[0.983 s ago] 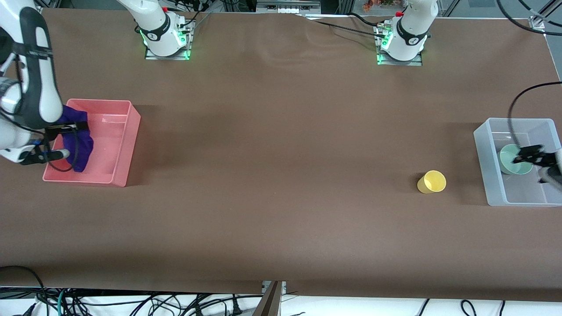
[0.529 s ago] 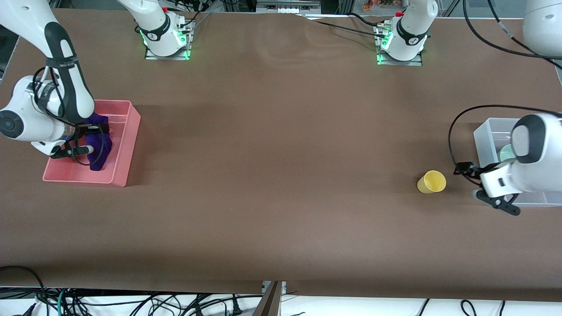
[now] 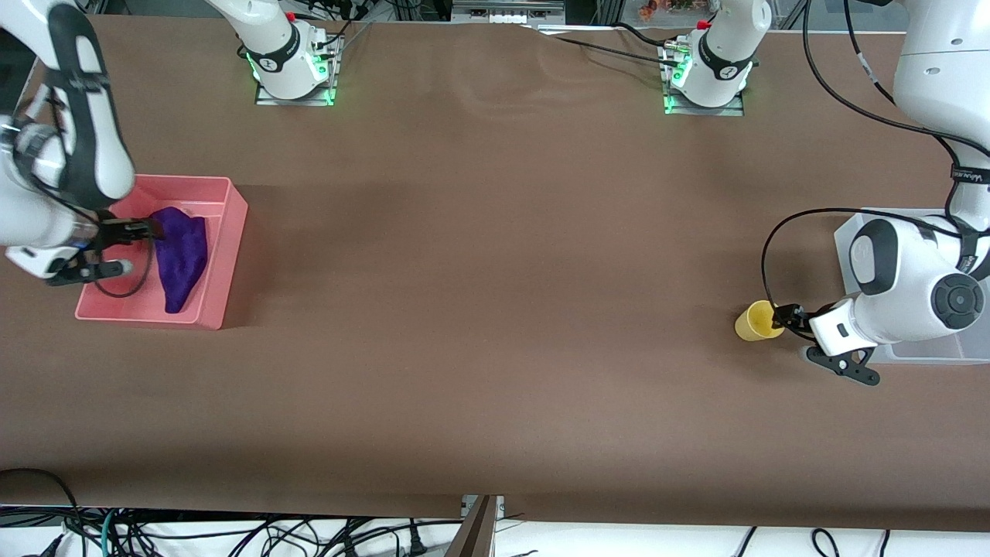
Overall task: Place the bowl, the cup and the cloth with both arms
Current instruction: 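Grasp the yellow cup with the left gripper while the right gripper opens, then carry the yellow cup into the clear bin with the left gripper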
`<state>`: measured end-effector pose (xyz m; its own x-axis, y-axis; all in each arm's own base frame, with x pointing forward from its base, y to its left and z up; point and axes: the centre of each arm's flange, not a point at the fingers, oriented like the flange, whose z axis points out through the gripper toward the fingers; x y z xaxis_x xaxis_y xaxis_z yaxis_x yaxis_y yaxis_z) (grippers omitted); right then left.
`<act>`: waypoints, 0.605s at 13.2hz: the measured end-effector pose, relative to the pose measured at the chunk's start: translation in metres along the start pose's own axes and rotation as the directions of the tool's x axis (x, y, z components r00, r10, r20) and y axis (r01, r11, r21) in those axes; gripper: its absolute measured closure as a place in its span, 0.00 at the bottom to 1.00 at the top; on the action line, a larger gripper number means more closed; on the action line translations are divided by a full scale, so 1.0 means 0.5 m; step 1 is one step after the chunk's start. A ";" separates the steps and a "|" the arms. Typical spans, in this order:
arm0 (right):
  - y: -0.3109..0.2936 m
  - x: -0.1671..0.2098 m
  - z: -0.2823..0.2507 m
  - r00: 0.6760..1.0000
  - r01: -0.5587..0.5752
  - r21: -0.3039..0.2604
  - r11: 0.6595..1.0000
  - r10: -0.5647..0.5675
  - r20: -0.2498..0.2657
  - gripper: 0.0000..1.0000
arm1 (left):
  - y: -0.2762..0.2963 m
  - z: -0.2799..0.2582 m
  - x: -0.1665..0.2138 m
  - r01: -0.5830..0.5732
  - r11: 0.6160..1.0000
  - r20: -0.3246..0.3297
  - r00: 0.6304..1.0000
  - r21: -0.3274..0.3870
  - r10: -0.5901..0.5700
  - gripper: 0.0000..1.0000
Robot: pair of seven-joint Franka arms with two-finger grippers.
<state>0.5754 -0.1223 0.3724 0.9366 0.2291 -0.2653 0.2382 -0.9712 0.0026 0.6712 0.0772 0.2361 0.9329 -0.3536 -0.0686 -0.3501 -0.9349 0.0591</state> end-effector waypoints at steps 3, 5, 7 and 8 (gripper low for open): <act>-0.139 0.035 -0.238 0.997 -0.009 -0.023 1.000 0.007 -0.082 0.00 | 0.000 0.060 0.000 0.009 1.000 0.011 1.000 -0.015 -0.009 0.35; -0.188 0.041 -0.307 0.992 -0.011 -0.020 1.000 0.008 -0.124 0.00 | 0.000 0.065 0.000 0.010 1.000 0.012 1.000 -0.016 -0.009 0.56; -0.197 0.029 -0.379 0.985 -0.012 -0.028 1.000 0.007 -0.170 0.00 | -0.001 0.059 0.004 0.009 1.000 0.005 1.000 -0.014 -0.009 0.80; -0.197 0.015 -0.423 0.978 -0.017 -0.036 0.999 0.009 -0.207 0.00 | -0.002 0.052 0.007 0.008 1.000 0.000 1.000 -0.011 -0.008 0.89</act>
<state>0.6132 -0.0113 0.5741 0.9716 0.2290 -0.0595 0.2316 -0.9719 0.0415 0.6724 0.0761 0.2097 0.9358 -0.3457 -0.0688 -0.3412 -0.9374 0.0693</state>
